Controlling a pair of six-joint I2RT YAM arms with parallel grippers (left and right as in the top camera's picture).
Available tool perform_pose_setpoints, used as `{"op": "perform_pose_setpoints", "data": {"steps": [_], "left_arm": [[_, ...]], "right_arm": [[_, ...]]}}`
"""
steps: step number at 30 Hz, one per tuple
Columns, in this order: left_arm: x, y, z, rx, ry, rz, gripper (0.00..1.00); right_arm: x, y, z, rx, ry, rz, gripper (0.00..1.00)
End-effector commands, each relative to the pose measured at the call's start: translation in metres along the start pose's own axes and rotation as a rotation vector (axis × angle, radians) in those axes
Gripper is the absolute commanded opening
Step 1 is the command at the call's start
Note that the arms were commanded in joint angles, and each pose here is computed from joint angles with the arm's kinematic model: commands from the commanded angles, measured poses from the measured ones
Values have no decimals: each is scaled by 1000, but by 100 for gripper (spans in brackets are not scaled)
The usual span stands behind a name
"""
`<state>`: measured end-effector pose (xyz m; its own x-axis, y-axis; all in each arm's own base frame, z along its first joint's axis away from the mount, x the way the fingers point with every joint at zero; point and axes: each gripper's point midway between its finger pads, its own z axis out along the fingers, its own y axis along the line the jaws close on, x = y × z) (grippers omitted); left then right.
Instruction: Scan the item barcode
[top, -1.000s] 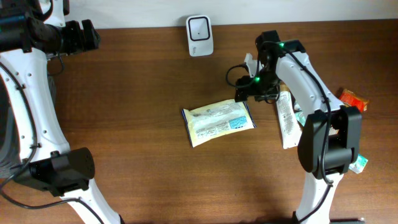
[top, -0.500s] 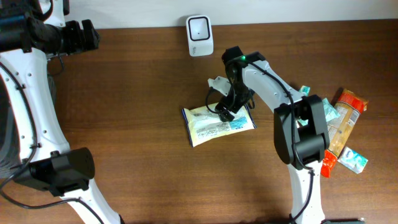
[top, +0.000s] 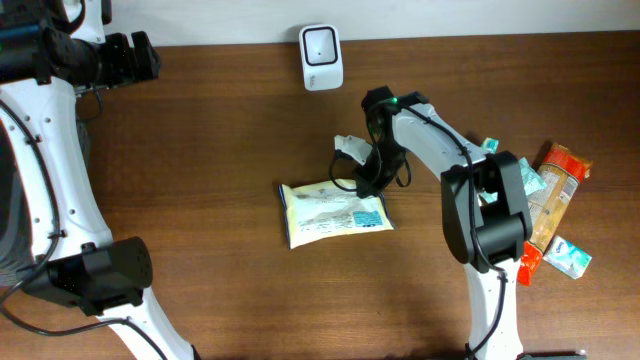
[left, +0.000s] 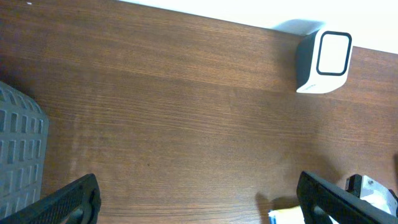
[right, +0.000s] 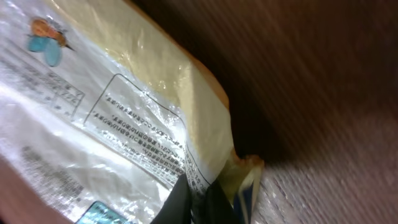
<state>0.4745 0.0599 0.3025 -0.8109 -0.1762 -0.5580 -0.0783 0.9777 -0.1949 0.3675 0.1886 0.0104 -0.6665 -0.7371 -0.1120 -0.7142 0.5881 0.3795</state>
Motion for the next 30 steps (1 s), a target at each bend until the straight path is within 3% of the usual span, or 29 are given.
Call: {"op": "perform_pose_setpoints", "data": {"steps": [1, 7, 11, 16, 22, 26, 30], "left_arm": [[0, 2, 2, -1, 2, 4, 99], [0, 2, 2, -1, 2, 4, 99], [0, 2, 2, -1, 2, 4, 99], [0, 2, 2, -1, 2, 4, 99], [0, 2, 2, -1, 2, 4, 99], [0, 2, 2, -1, 2, 4, 99], [0, 2, 2, -1, 2, 4, 99]], "right_arm": [[-42, 13, -47, -1, -166, -7, 4], [-52, 29, -91, 46, -243, -66, 4], [-49, 73, -94, -166, -298, -268, 4], [-50, 109, -125, -340, -447, -388, 4], [-35, 112, -196, -356, -641, -378, 4], [-24, 105, -186, -364, -586, -310, 4], [-19, 89, -138, -306, -402, -202, 4]]}}
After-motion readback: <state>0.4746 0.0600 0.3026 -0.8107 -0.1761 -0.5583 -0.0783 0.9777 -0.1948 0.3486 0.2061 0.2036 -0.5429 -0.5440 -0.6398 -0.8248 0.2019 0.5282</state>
